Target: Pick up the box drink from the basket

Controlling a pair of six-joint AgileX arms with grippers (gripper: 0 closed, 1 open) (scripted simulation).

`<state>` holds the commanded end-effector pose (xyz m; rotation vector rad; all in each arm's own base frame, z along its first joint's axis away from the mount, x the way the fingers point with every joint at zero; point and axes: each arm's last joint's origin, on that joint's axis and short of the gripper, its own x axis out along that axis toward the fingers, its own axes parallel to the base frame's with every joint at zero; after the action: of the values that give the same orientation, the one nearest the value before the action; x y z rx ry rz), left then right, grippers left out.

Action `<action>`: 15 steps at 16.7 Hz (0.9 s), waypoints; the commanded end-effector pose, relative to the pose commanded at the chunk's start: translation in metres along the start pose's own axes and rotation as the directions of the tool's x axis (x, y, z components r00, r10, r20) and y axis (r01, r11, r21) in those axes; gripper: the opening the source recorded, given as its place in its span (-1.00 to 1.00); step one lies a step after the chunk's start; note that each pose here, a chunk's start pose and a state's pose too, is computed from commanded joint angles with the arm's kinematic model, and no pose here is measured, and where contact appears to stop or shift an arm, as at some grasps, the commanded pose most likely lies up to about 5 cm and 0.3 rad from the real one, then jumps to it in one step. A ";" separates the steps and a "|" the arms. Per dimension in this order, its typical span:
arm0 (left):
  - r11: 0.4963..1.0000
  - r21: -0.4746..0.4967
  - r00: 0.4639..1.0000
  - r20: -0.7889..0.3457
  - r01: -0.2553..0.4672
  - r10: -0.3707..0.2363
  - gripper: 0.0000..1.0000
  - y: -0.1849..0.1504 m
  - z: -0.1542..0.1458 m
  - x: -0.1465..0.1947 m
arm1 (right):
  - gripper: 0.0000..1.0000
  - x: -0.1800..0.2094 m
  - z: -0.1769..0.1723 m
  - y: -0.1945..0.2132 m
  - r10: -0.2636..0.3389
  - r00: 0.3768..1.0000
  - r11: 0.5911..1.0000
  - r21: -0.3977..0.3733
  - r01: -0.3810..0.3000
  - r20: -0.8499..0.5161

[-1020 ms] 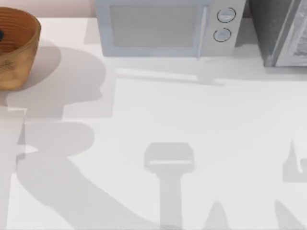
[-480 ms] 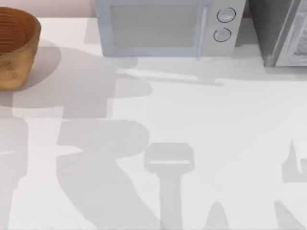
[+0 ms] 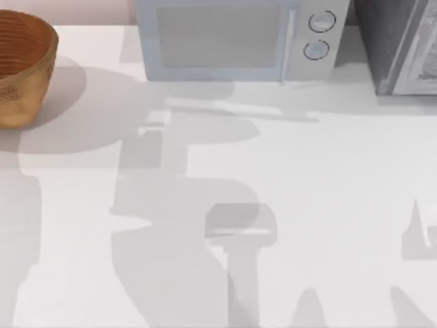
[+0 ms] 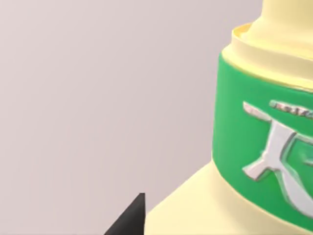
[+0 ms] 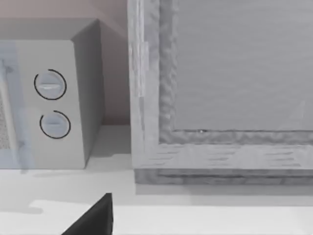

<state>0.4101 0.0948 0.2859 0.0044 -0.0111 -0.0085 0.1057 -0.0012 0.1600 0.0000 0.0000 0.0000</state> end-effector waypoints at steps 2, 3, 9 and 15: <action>1.000 0.001 1.000 -0.004 -0.001 0.001 -1.00 0.001 -0.002 0.000 | 1.00 0.000 0.000 0.000 0.000 1.000 1.000 0.000 0.000 0.000; 1.000 0.000 1.000 -0.005 -0.001 0.001 -1.00 0.000 -0.002 0.000 | 1.00 0.000 0.000 0.000 0.000 1.000 1.000 0.000 0.000 0.000; 1.000 -0.019 1.000 -0.027 -0.004 0.004 -1.00 -0.023 0.016 -0.050 | 1.00 0.000 0.000 0.000 0.000 1.000 1.000 0.000 0.000 0.000; 1.000 -0.010 0.999 0.047 -0.001 0.001 -1.00 -0.069 0.036 -0.183 | 1.00 0.000 0.000 0.000 0.000 1.000 1.000 0.000 0.000 0.000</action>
<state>0.2265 0.0276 0.3192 -0.0061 -0.0579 -0.0074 0.1057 -0.0012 0.1600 0.0000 0.0000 0.0000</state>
